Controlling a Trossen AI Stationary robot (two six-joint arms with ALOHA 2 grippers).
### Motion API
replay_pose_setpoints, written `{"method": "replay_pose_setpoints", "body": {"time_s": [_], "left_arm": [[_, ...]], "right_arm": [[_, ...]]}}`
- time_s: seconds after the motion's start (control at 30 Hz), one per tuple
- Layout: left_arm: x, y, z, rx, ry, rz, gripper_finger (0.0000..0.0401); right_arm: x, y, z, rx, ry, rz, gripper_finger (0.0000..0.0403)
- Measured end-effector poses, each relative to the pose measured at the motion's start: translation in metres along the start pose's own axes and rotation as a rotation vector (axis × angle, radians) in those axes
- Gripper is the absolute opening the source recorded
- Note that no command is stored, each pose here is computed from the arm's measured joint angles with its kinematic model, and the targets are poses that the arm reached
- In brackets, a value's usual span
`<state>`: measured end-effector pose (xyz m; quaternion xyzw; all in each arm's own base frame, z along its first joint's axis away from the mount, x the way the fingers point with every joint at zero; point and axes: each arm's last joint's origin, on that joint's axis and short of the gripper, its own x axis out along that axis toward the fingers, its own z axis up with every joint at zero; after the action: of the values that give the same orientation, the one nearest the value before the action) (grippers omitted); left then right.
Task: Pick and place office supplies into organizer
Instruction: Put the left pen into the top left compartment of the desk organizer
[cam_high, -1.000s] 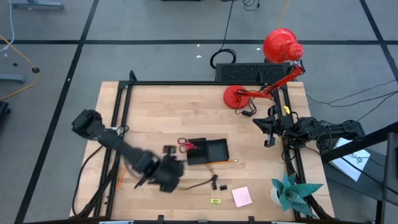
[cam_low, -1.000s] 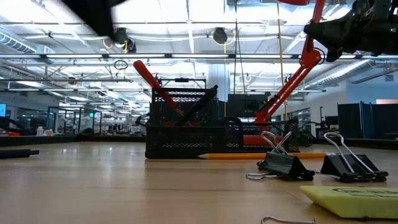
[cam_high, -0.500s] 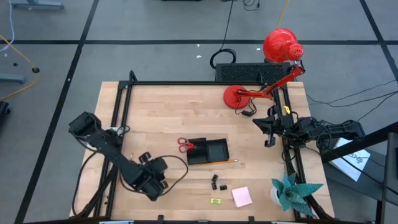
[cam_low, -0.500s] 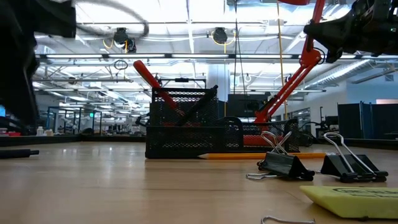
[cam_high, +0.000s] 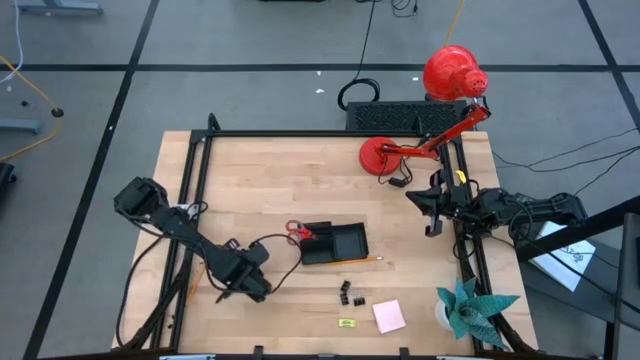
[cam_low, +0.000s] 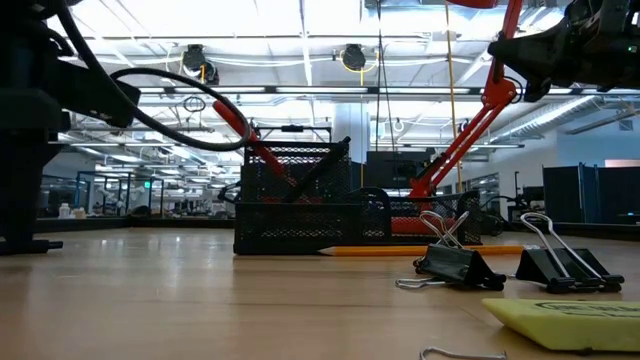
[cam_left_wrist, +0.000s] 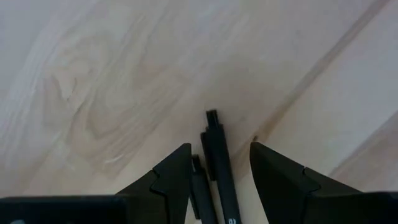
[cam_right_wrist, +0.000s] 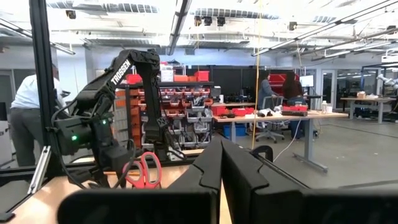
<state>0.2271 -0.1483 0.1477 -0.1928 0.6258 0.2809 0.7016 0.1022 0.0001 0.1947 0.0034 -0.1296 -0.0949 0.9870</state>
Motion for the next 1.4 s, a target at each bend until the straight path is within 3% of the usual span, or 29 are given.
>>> {"method": "replay_pose_setpoints", "body": {"time_s": [0.27, 0.47, 0.67, 0.8, 1.03, 1.27, 1.4], "left_arm": [[0.001, 0.002, -0.003, 0.052, 0.074, -0.001, 0.017], [0.018, 0.012, -0.009, 0.05, 0.108, -0.015, 0.017], [0.023, 0.013, -0.011, 0.075, 0.094, -0.047, 0.0169], [0.023, 0.009, -0.009, 0.142, 0.08, -0.077, 0.0135], [0.022, 0.004, -0.01, 0.177, 0.058, -0.111, 0.002], [0.017, -0.002, -0.016, 0.258, -0.021, -0.103, 0.005], [0.006, -0.015, -0.013, 0.322, -0.084, -0.138, 0.0029]], "right_arm": [[0.0, 0.0, 0.0, -0.001, 0.004, 0.0, 0.0004], [0.0, 0.0, 0.0, -0.001, 0.004, 0.0, 0.0004], [0.0, 0.0, 0.0, -0.001, 0.003, 0.0, 0.0004], [0.0, 0.0, 0.0, -0.001, 0.003, 0.0, 0.0004], [0.0, 0.0, 0.0, -0.001, 0.002, 0.0, 0.0004], [0.0, 0.0, 0.0, -0.001, 0.002, 0.0, 0.0004], [0.0, 0.0, 0.0, -0.001, 0.002, 0.0, 0.0004]]}}
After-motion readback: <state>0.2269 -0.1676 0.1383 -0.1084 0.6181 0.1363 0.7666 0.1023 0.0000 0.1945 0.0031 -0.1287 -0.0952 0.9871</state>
